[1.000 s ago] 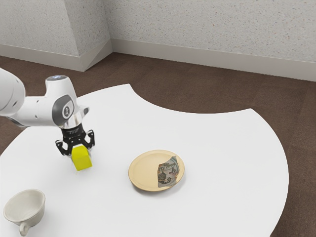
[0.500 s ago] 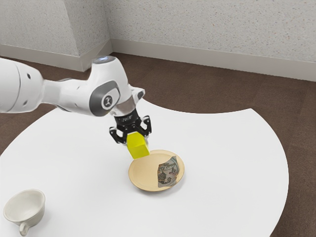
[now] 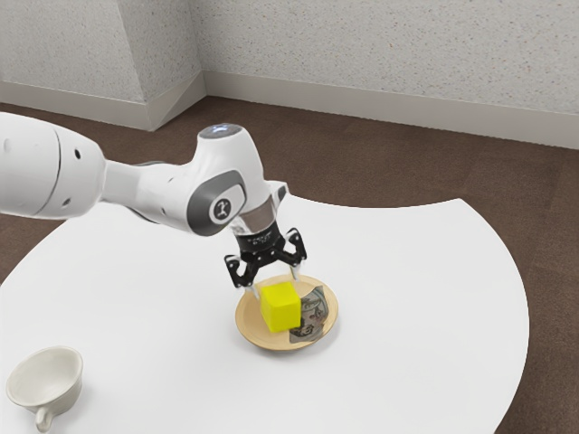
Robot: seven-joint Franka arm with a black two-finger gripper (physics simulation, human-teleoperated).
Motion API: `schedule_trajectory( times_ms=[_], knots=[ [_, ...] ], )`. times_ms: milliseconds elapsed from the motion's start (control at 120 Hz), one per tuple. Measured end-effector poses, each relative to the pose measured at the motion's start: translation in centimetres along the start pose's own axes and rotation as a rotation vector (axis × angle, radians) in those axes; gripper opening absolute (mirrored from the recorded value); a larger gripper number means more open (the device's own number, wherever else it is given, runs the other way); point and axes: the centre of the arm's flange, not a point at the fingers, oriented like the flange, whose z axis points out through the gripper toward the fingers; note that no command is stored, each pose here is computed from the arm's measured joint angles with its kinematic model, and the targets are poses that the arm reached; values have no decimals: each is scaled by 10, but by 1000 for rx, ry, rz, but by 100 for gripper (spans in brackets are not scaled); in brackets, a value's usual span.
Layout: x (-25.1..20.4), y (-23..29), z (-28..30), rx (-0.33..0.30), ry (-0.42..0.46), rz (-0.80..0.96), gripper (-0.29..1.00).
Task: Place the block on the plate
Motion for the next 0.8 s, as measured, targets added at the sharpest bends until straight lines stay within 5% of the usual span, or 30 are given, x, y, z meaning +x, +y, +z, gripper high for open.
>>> schedule_trajectory(
  times_ms=[325, 575, 800],
  knots=[
    [23, 6, -103, -24, 97, 43, 68],
    [68, -19, -145, 93, 178, 252, 69],
    [85, -55, -224, 120, 213, 370, 70]
  ],
)
